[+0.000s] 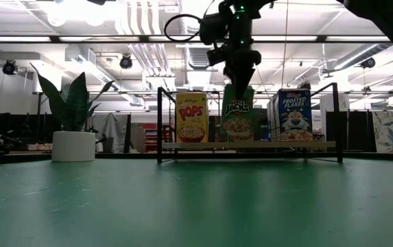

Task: Stack cereal on shelf
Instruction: Put the right green cereal box on the shelf

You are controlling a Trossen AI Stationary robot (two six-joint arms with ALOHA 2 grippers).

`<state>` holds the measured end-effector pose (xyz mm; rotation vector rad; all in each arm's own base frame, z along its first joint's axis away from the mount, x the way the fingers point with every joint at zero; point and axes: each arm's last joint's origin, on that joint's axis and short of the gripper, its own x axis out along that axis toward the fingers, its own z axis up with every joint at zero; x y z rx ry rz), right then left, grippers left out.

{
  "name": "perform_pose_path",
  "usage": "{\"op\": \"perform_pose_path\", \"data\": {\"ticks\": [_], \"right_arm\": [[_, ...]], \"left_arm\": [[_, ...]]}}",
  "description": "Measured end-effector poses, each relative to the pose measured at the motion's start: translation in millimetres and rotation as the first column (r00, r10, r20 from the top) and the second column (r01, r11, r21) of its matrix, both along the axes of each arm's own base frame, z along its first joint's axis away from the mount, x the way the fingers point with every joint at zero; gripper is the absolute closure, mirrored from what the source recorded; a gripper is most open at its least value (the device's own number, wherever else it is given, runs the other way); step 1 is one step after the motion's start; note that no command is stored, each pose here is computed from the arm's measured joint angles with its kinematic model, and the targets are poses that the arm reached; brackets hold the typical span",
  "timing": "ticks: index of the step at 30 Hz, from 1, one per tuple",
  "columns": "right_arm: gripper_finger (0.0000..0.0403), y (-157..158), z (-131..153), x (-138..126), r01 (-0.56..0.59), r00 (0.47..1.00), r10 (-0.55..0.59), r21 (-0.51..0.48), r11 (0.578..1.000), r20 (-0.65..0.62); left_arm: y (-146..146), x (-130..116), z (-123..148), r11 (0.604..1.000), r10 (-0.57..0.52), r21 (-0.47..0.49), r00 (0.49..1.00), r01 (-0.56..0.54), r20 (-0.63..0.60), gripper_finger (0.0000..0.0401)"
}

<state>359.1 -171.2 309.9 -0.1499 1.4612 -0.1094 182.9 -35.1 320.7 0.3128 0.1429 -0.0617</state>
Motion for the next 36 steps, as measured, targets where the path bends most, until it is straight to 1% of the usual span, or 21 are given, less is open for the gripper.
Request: {"op": "perform_pose_path", "data": {"ticks": [8,12,16,22,24,26,29,34,35,36], "right_arm": [[0.0194,-0.4,-0.2,0.9,0.027,1.000,-0.027,-0.001,1.000,0.013],[0.0178,-0.5,-0.2,0.9,0.028,1.000,-0.028,-0.002,1.000,0.013],[0.0179,0.4,7.1,-0.7,0.059,0.998,-0.059,0.000,0.998,0.021],[0.0191,4.1,30.1,-3.5,0.102,0.992,-0.101,-0.007,0.995,0.070],[0.0202,5.1,36.0,-3.6,0.112,0.990,-0.110,-0.011,0.994,0.093],[0.0222,5.0,39.1,-3.5,0.123,0.987,-0.121,-0.012,0.992,0.109],[0.0271,4.7,37.9,-2.9,0.123,0.987,-0.121,-0.012,0.992,0.110],[0.0370,3.6,29.4,-0.5,0.122,0.989,-0.121,-0.004,0.993,0.083],[0.0382,3.2,27.3,0.2,0.120,0.990,-0.120,-0.003,0.993,0.078],[0.0387,2.9,25.4,0.6,0.121,0.990,-0.120,-0.002,0.993,0.075]], "left_arm": [[0.0,-0.1,0.0,1.000,0.000,0.000,1.000,0.000,0.000,0.0401],[0.0,-0.2,0.1,1.000,0.000,0.000,1.000,0.000,0.000,0.0401],[0.0,-0.2,0.1,1.000,0.000,0.000,1.000,0.000,0.000,0.0401],[0.0,-0.2,0.0,1.000,0.000,0.000,1.000,0.000,0.000,0.0401],[0.0,-0.2,0.0,1.000,0.000,0.000,1.000,0.000,0.000,0.0401],[0.0,-0.2,-0.1,1.000,0.000,0.000,1.000,0.000,-0.002,0.0401],[0.1,-0.3,-0.7,1.000,0.000,0.001,1.000,0.000,-0.007,0.0401],[0.0,-0.2,-0.8,1.000,0.000,0.002,1.000,0.000,-0.008,0.0401],[0.1,-0.2,-0.8,1.000,0.000,0.002,1.000,0.000,-0.008,0.0401],[0.0,-0.2,-0.8,1.000,0.000,0.002,1.000,0.000,-0.008,0.0401]]}}
